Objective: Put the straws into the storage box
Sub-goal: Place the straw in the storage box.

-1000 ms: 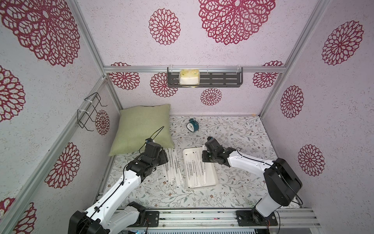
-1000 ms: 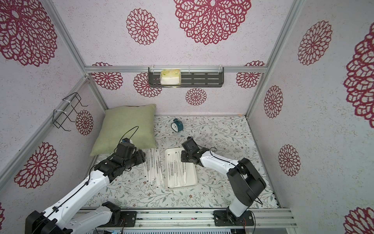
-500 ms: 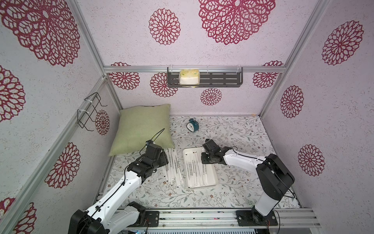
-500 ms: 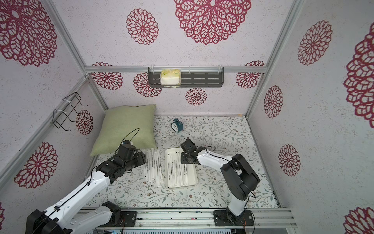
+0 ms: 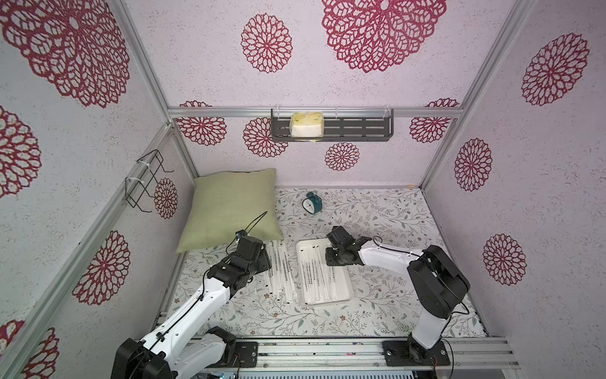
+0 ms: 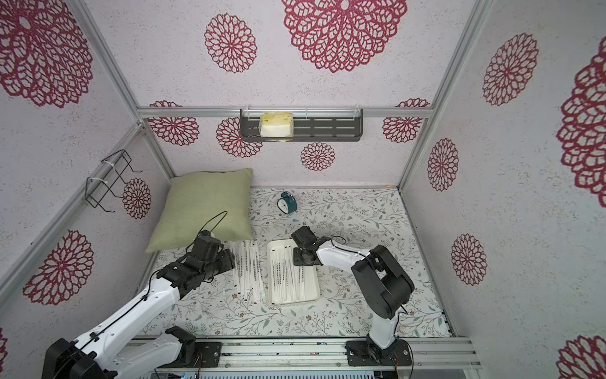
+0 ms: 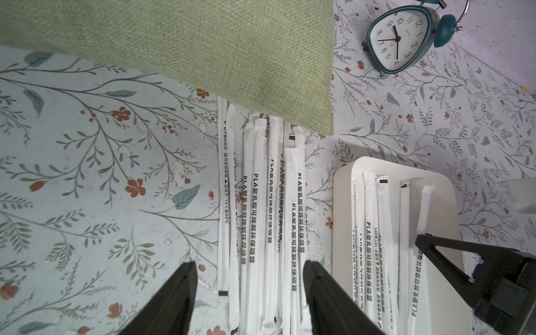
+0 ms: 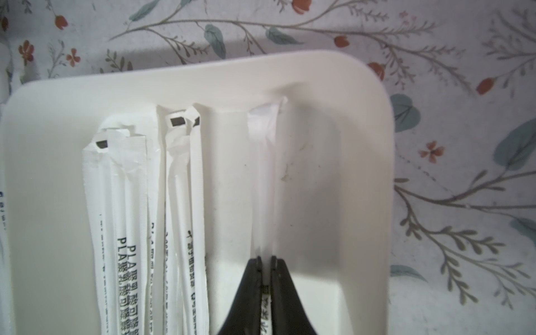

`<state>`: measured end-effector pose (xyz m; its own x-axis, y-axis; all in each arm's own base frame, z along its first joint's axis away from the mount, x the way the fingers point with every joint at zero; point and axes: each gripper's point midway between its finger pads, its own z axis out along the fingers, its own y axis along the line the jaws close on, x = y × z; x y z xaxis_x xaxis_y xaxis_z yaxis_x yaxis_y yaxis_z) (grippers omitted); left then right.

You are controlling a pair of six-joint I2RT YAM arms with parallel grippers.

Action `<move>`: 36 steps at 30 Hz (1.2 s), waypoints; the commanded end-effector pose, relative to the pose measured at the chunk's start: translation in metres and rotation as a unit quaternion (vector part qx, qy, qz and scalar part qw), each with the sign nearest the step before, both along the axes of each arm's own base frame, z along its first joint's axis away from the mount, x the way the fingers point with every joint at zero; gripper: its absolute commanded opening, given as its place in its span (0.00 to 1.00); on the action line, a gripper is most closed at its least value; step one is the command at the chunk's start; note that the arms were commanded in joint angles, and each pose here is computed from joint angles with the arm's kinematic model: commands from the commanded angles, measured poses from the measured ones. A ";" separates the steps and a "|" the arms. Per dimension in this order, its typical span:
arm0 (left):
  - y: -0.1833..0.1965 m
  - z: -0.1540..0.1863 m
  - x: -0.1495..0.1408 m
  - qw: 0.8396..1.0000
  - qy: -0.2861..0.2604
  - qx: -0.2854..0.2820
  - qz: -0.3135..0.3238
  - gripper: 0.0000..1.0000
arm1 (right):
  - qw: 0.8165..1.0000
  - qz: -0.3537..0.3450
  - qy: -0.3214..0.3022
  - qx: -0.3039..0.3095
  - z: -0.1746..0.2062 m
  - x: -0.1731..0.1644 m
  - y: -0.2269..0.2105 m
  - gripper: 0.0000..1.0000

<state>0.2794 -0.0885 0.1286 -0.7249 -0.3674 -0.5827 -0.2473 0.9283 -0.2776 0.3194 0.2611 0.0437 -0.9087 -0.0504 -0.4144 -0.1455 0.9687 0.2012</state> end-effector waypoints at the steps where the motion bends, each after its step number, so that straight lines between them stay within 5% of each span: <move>1: 0.010 0.006 -0.002 1.000 -0.003 0.018 0.020 0.66 | 1.000 -0.003 -0.004 0.014 0.013 0.003 0.002 0.12; 6: 0.022 0.009 -0.002 0.998 -0.009 0.037 0.050 0.73 | 0.999 -0.007 0.004 0.033 0.024 0.001 -0.002 0.12; 10: 0.033 0.017 -0.002 0.996 -0.017 0.052 0.077 0.91 | 1.000 -0.014 0.008 0.025 0.020 0.001 -0.010 0.12; 36: 0.024 0.002 -0.003 0.998 -0.016 0.025 0.062 0.85 | 0.999 -0.027 0.029 0.027 -0.010 0.004 0.002 0.12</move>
<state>0.2777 -0.0647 0.1348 -0.6525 -0.4175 -0.6324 -0.3466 0.9066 -0.2408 0.3207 0.2554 0.0302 -0.9341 -0.0008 -0.3571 -0.0906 0.9678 0.2348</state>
